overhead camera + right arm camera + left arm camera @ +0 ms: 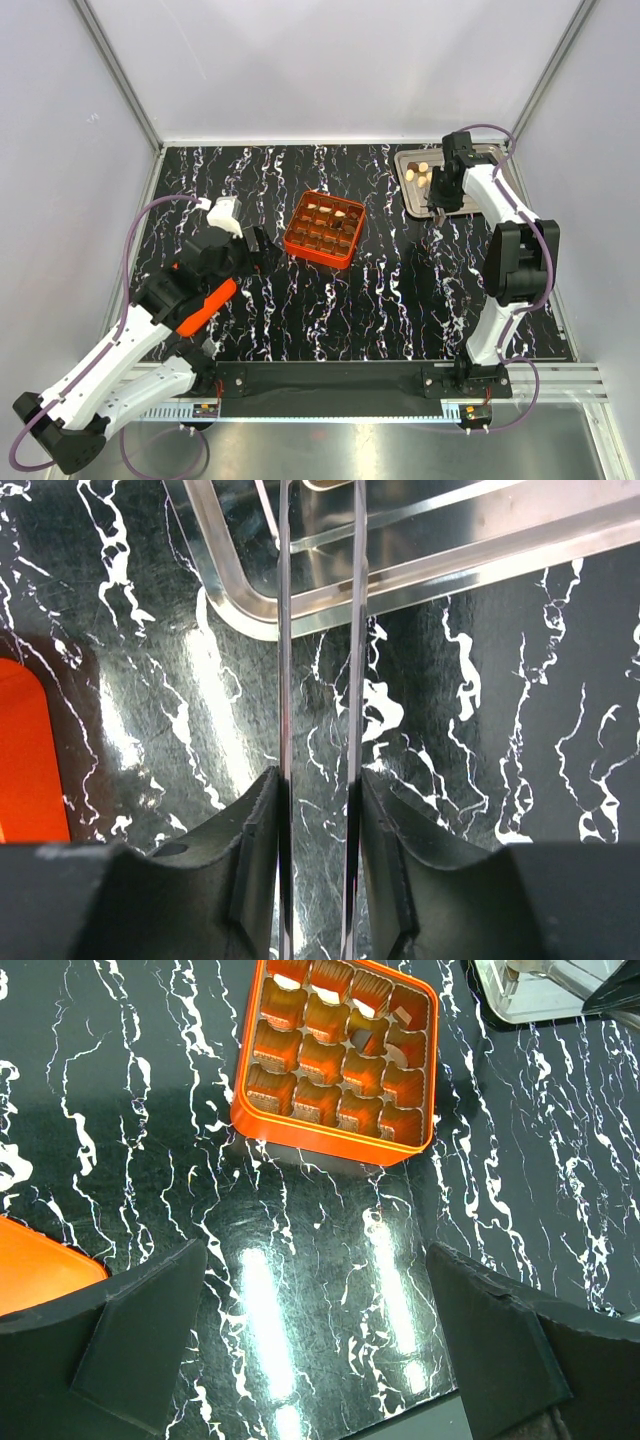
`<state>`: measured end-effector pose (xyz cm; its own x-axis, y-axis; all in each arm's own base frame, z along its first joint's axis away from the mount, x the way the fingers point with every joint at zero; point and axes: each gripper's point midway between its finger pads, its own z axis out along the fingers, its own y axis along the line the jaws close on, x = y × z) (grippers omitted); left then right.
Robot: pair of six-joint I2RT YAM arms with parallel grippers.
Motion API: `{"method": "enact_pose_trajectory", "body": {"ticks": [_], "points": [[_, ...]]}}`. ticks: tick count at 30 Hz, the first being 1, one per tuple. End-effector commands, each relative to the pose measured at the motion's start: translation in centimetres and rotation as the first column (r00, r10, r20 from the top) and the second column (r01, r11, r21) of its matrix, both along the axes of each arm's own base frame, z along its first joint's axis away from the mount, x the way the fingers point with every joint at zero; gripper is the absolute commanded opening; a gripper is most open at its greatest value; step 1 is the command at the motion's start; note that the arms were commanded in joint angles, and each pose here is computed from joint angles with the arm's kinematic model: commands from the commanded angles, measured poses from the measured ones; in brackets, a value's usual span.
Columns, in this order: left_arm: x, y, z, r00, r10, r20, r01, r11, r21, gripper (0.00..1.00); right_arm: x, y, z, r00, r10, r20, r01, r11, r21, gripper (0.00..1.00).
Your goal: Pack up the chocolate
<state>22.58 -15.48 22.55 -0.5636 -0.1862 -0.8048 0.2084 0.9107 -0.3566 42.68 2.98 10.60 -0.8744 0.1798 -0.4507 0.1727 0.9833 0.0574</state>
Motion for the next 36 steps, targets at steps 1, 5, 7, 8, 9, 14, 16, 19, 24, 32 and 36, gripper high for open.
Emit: {"method": "enact_pose_trajectory", "body": {"ticks": [1,5,7,8,9,14,16,19,24,32,36], "points": [[0.5,0.0,2.5,0.997,0.010,0.072,-0.008,0.999,-0.032,0.99,0.7,-0.3,4.6,0.994,-0.016,0.105,0.015,1.000,0.010,0.40],[0.6,0.0,2.5,0.997,0.009,0.071,-0.007,0.999,-0.031,0.99,0.4,0.0,5.2,0.993,-0.014,0.116,0.010,1.000,0.029,0.39],[0.6,-0.1,2.6,0.997,0.009,0.072,-0.007,0.999,-0.032,0.99,0.1,0.1,5.4,0.993,-0.018,0.116,0.014,0.999,0.035,0.39],[0.5,-0.1,2.5,0.998,0.006,0.069,-0.004,0.999,-0.032,0.99,0.1,0.4,6.0,0.992,-0.015,0.129,0.009,0.999,0.048,0.39],[0.5,-0.1,2.5,0.998,0.004,0.070,-0.002,0.999,-0.032,0.99,0.1,0.6,6.2,0.991,-0.017,0.134,0.009,0.998,0.059,0.39],[0.6,-0.1,3.0,0.997,0.007,0.081,-0.004,0.999,-0.037,0.99,-0.6,3.6,9.2,0.979,0.029,0.203,-0.052,0.992,0.111,0.38],[0.7,-0.1,3.1,0.997,0.008,0.083,-0.005,0.999,-0.037,0.99,-1.0,6.2,11.0,0.969,0.083,0.234,-0.111,0.988,0.108,0.38],[0.7,-0.1,3.1,0.997,0.008,0.083,-0.005,0.999,-0.037,0.99,-2.0,10.7,12.7,0.950,0.168,0.263,-0.205,0.971,0.121,0.38],[0.6,-0.1,3.0,0.997,0.014,0.081,-0.010,0.999,-0.041,0.99,-4.1,17.6,13.4,0.918,0.280,0.282,-0.332,0.930,0.156,0.38],[0.5,0.1,2.9,0.997,0.018,0.080,-0.015,0.999,-0.040,0.99,-7.5,25.3,10.9,0.871,0.433,0.231,-0.468,0.874,0.129,0.39],[0.4,0.3,3.1,0.996,0.020,0.084,-0.016,0.999,-0.043,0.99,-8.3,25.9,10.1,0.871,0.445,0.207,-0.473,0.873,0.115,0.38]]}}
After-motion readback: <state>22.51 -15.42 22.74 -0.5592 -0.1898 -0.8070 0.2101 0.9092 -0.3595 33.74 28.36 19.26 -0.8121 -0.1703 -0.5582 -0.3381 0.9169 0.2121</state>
